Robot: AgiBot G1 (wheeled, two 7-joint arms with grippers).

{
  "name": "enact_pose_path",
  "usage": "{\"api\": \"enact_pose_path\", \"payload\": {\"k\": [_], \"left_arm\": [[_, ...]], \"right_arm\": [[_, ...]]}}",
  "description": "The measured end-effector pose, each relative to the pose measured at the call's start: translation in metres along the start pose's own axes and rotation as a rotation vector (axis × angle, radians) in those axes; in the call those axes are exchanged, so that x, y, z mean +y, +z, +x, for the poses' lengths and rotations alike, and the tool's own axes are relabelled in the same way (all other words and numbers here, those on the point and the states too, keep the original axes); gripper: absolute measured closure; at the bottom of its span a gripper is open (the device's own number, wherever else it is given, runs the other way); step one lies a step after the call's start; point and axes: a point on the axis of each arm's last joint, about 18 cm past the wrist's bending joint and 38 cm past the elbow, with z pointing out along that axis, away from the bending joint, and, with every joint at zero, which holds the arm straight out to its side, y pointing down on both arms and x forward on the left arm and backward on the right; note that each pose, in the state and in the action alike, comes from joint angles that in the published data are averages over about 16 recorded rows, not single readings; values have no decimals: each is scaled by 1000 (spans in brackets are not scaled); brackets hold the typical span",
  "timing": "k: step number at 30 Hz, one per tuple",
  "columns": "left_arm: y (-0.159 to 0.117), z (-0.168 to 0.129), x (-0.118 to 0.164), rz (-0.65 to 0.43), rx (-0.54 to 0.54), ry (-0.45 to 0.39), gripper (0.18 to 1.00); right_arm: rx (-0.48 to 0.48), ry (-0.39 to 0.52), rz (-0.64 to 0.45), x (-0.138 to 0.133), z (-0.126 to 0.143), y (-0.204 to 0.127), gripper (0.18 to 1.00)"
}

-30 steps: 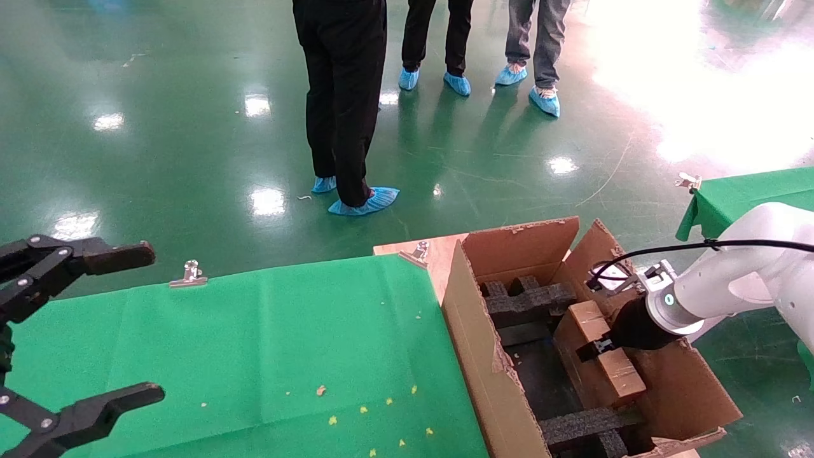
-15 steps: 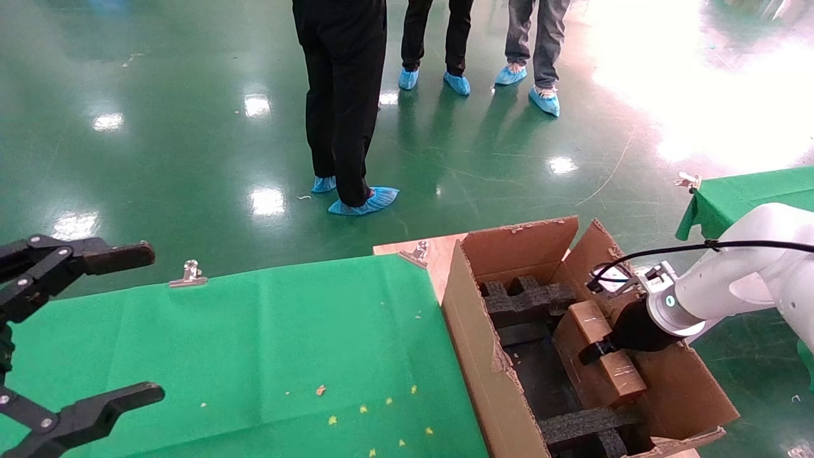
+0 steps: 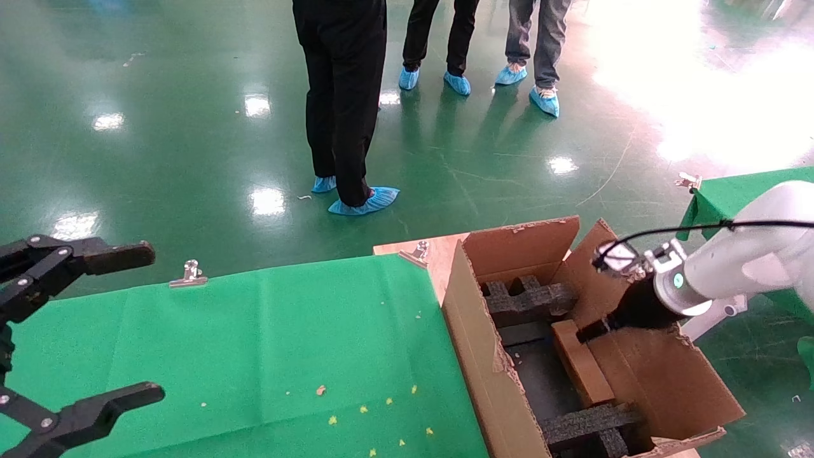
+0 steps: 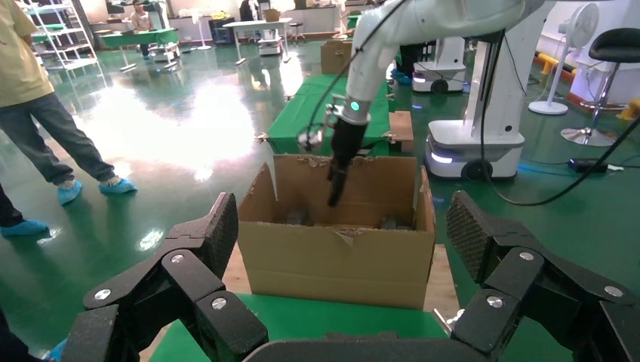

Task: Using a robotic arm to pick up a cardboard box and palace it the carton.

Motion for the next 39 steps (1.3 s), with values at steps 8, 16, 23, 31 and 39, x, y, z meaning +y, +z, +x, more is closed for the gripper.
{"api": "enact_pose_path", "payload": {"k": [8, 16, 23, 31, 39], "left_arm": [[0, 0, 0, 0, 0, 0, 184], [0, 0, 0, 0, 0, 0, 184], [0, 0, 0, 0, 0, 0, 184], [0, 0, 0, 0, -1, 0, 184], [0, 0, 0, 0, -1, 0, 184]], "right_arm": [[-64, -68, 171, -49, -10, -37, 217], [-232, -200, 359, -83, -49, -81, 185], [-377, -311, 469, -89, -86, -114, 178], [-445, -354, 505, -86, -103, -127, 178], [-463, -356, 508, -85, -107, -125, 178]]}}
